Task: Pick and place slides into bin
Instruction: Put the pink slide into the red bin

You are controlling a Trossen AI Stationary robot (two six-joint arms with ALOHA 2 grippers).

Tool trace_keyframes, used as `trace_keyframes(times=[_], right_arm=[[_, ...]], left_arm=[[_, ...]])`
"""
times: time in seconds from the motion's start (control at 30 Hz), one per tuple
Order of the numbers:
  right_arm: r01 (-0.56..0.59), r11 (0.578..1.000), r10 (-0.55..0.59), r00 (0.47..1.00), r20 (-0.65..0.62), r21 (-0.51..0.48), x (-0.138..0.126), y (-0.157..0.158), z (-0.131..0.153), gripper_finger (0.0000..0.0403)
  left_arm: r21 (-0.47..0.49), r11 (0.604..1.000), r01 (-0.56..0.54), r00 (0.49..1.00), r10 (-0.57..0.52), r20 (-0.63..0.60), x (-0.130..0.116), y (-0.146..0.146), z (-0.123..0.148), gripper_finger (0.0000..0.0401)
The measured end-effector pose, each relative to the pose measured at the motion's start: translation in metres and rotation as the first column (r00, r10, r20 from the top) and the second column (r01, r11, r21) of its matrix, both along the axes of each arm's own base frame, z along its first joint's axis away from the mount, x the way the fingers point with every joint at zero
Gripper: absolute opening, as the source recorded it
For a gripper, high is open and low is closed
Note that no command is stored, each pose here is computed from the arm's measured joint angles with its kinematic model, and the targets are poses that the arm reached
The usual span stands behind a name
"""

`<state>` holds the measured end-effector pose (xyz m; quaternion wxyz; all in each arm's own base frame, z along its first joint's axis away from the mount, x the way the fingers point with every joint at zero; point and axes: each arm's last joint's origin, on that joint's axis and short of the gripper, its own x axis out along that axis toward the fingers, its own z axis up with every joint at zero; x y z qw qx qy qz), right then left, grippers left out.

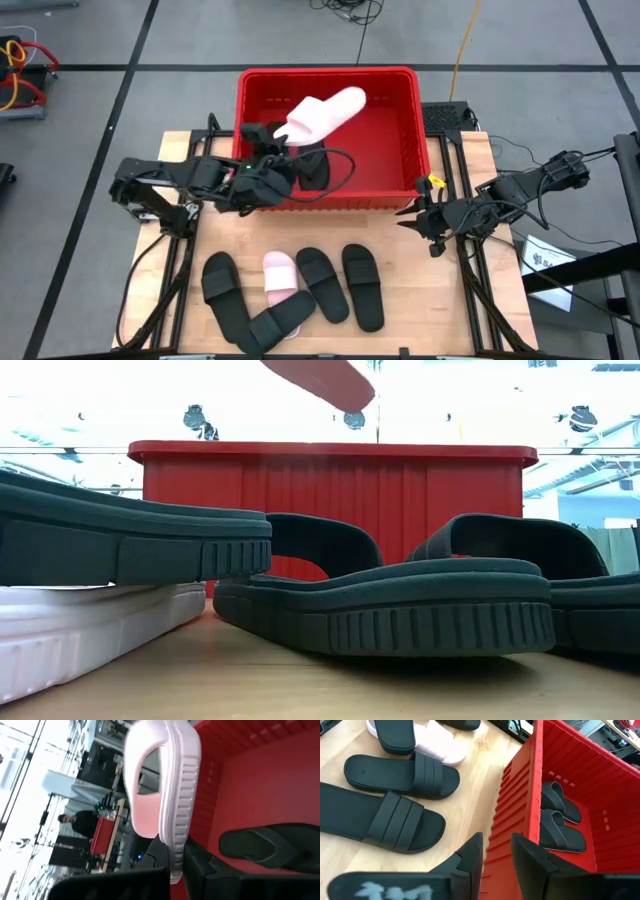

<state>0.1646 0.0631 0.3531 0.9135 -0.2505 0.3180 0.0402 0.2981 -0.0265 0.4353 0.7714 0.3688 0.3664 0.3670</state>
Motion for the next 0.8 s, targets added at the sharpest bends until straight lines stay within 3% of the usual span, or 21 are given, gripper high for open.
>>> trace_keyframes(times=[0.23,0.8], right_arm=[[-0.001,1.0,0.001,1.0,0.0,0.001,0.0,0.0,0.0,0.009],[-0.002,1.0,0.002,1.0,-0.002,0.001,0.0,0.0,0.0,0.0091]], left_arm=[[-0.016,0.994,-0.106,0.994,0.106,0.012,0.017,0.012,-0.019,0.0007],[0.179,0.95,-0.256,0.965,0.263,-0.016,0.038,0.015,-0.042,0.0007]])
